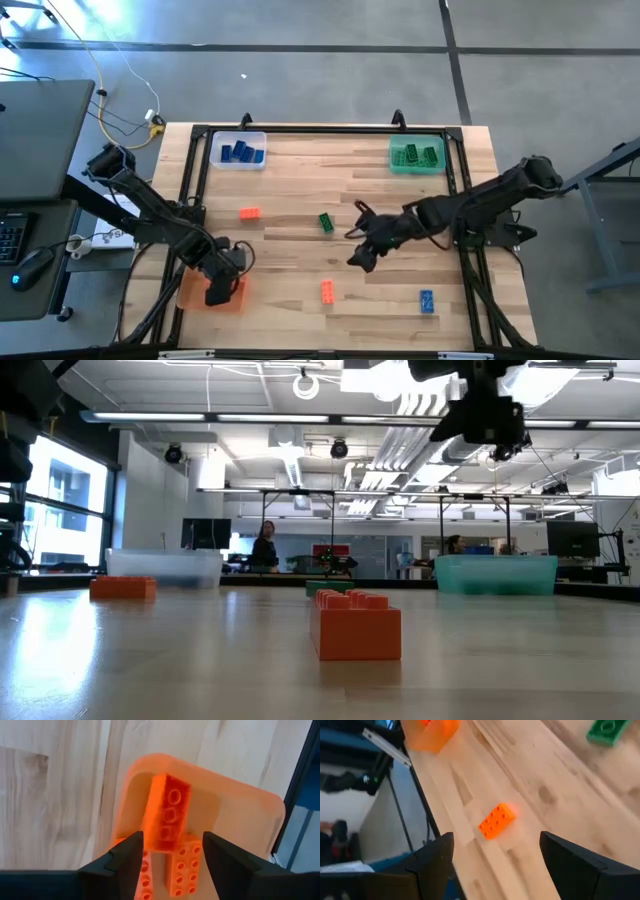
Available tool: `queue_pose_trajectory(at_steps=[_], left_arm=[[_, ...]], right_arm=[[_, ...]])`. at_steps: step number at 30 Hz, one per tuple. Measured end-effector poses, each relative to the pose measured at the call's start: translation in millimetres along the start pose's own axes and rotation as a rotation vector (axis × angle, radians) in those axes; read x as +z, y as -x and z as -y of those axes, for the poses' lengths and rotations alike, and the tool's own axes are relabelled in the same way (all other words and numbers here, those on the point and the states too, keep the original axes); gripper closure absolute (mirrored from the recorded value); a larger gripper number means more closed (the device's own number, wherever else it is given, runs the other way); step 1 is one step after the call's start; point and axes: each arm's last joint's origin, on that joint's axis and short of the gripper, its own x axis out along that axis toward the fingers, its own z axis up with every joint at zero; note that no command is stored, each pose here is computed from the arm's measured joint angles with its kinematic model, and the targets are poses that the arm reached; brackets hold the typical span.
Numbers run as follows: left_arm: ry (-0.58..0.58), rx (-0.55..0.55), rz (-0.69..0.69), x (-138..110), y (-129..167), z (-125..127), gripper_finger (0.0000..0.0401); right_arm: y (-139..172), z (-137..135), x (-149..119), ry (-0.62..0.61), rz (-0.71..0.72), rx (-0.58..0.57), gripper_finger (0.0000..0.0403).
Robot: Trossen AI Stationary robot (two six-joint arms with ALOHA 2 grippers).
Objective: Sort & place blocks by color
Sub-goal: Put the blue game piece into the transparent bin
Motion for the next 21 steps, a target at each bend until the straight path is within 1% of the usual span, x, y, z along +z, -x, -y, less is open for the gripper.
queue_pose_trajectory(at_steps=[4, 8, 16, 21], left_arm=[[-0.020, 0.001, 0.004, 3.3, 0.4, -2.5, 0.0192], [-0.034, -0.026, -0.025, 6.3, 1.0, -4.8, 0.0182], [-0.046, -0.034, -0.027, 8.4, 1.4, -6.1, 0.0183], [-0.037, -0.062, -0.004, 10.7, 1.5, -3.3, 0.0181]], right_arm=[[-0.5, -5.0, -17.1, -0.105, 0.002, -0.042, 0.0121], [0.2, -7.6, -36.8, -0.217, -0.041, -0.092, 0.0121], [7.2, -3.0, -78.5, -0.375, -0.117, -0.286, 0.0121], [14.0, -3.5, -105.5, -0.462, -0.150, -0.367, 0.0121]])
